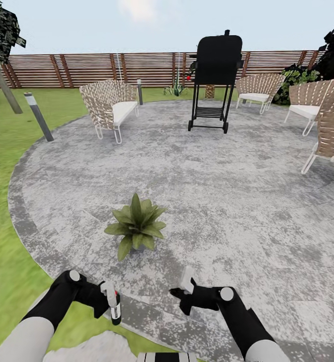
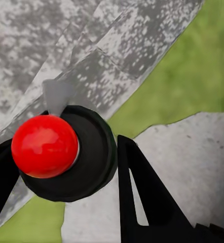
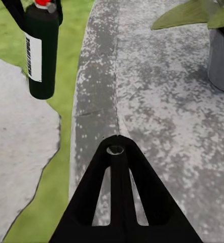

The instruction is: Pick up the pesticide atomizer in the garden and spray insectifuge to fully cover both potted plants in the garden.

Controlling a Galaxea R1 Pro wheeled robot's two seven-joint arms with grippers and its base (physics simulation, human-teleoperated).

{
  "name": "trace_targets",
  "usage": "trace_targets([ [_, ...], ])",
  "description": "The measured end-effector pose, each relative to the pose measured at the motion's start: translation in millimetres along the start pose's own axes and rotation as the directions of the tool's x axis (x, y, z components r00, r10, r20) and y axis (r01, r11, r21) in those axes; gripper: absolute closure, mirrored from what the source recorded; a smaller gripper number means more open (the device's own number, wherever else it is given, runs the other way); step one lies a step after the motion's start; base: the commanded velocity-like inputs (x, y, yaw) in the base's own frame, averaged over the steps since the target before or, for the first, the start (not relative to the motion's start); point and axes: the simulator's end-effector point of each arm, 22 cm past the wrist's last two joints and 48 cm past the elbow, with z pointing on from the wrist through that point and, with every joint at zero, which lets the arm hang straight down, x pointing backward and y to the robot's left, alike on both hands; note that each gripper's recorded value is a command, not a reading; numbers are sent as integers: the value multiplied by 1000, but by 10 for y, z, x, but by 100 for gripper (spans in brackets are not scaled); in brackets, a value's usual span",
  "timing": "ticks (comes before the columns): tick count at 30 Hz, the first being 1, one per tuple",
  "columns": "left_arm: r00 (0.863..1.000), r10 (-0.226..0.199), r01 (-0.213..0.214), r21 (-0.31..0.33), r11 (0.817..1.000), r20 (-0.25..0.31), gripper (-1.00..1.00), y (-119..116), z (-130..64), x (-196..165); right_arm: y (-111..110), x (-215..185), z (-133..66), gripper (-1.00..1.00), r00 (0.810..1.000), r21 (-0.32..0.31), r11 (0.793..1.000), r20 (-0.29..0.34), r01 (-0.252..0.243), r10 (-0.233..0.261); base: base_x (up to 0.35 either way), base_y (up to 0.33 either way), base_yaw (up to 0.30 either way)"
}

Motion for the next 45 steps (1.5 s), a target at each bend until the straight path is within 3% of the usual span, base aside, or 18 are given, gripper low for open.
trace_targets([
  [14, 997, 45, -45, 10, 999, 62, 100, -140, 176, -432, 116, -362, 187, 100, 998, -19, 1000, 62, 6, -5, 0, 0, 0],
  [20, 994, 60, -62, 20, 998, 88, 100, -226, 259, -596, 134, -364, 186, 100, 998, -28, 1000, 63, 7, -5, 0, 0, 0],
  [22, 992, 82, -84, 15, 996, 94, 100, -227, 255, -657, 135, -364, 187, 100, 998, -28, 1000, 63, 7, -5, 0, 0, 0],
  [24, 988, 126, -128, 13, 992, 87, 100, -243, 258, -716, 135, -364, 187, 100, 998, -28, 1000, 63, 7, -5, 0, 0, 0],
  [27, 984, 155, -157, 23, 987, 87, 100, -310, 304, -803, 136, -364, 187, 100, 998, -28, 1000, 63, 7, -5, 0, 0, 0],
  [33, 982, 169, -172, 32, 985, 88, 100, -357, 338, -853, 137, -365, 188, 100, 998, -29, 1000, 62, 7, -6, 0, 0, 0],
  [37, 978, 201, -204, 49, 978, 64, 100, -426, 384, -845, 148, -360, 191, 100, 998, -32, 999, 61, 7, -5, 0, 0, 0],
  [45, 976, 208, -211, 47, 976, 60, 100, -426, 391, -849, 155, -353, 194, 100, 998, -34, 999, 60, 5, -3, 0, 0, 0],
])
